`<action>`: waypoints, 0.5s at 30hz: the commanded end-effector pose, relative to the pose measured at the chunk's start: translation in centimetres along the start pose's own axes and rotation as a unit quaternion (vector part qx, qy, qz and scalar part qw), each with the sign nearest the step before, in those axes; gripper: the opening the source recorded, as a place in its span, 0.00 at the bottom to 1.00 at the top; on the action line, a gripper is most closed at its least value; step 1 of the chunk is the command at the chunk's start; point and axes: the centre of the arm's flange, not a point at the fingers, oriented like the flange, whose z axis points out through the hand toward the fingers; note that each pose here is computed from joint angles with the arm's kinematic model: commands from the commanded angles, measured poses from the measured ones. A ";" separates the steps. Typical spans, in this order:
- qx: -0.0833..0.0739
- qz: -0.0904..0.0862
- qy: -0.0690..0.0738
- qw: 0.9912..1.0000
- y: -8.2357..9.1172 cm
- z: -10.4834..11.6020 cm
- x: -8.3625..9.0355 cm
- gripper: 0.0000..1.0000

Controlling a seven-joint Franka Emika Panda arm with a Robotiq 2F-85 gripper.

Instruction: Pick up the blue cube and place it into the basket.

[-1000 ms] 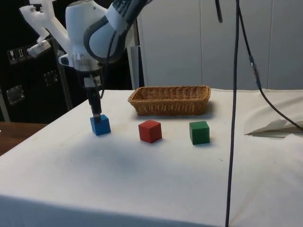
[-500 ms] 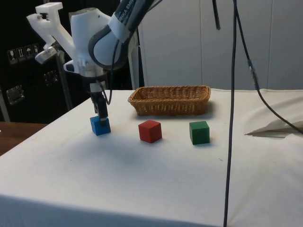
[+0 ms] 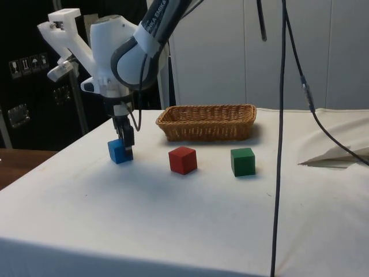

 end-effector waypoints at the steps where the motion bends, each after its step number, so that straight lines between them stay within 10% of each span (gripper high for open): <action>1: 0.000 -0.002 0.004 1.000 0.1 0.3 0.0 0.07; 15: 0.000 -0.003 0.001 1.000 0.0 0.1 0.0 0.07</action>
